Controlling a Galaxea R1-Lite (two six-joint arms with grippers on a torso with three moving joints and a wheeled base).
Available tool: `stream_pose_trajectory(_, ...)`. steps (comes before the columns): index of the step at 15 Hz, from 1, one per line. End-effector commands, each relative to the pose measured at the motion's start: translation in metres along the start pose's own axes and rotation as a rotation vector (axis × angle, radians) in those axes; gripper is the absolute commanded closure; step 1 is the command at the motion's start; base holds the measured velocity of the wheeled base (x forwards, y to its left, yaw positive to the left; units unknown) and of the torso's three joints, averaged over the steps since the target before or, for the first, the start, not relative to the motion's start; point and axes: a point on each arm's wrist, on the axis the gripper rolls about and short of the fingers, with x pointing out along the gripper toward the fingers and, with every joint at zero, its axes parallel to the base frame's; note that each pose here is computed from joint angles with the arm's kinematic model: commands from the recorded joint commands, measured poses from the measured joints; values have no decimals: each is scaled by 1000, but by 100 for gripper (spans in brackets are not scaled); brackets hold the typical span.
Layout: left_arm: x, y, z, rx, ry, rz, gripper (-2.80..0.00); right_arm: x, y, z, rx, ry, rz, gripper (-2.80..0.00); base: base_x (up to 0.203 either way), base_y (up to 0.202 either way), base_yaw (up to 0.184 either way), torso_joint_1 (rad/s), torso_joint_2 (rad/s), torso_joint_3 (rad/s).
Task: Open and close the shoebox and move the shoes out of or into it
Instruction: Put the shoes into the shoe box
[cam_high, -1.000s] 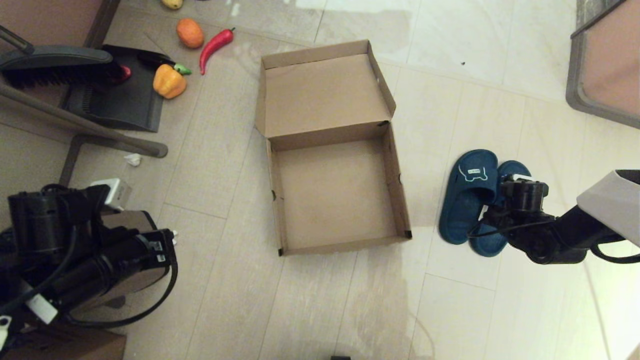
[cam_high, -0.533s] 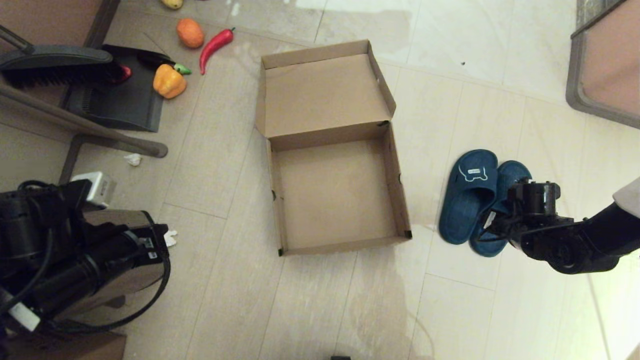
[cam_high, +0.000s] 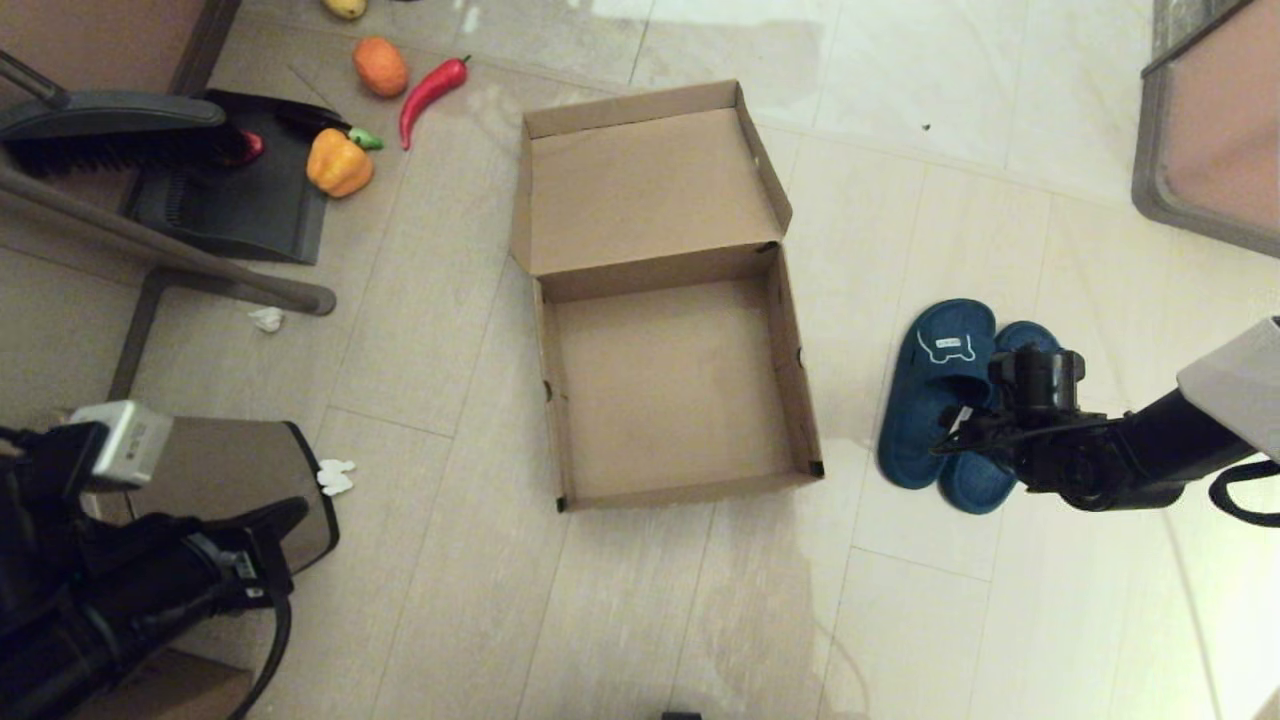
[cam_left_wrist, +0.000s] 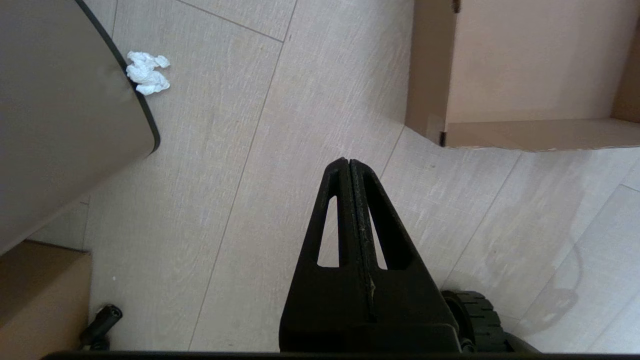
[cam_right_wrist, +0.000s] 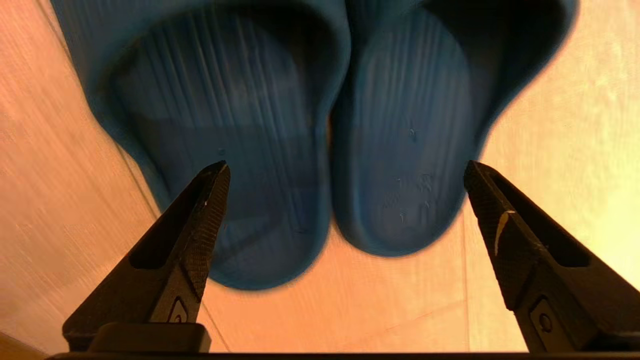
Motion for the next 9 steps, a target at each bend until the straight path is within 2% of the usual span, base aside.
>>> stream_pose_trajectory(1, -2, 0, 1, -3, -12, -2, 0, 14, -5, 3, 19, -9, -16, -280, 0, 0, 0, 0, 0, 0)
stream_pose_trajectory(3, 0, -1, 1, -3, -5, -22, 0, 29, -13, 17, 44, -36, -37, -280, 0, 0, 0, 0, 0, 0)
stream_pose_trajectory(5, 2, -1, 0, -1, 6, -25, 0, 39, -22, 28, 56, -23, -49, -280, 0, 0, 0, 0, 0, 0)
stream_pose_trajectory(9, 7, -1, 1, 4, 15, -24, 0, 50, -25, 27, 62, 4, 1, -280, 0, 0, 0, 0, 0, 0)
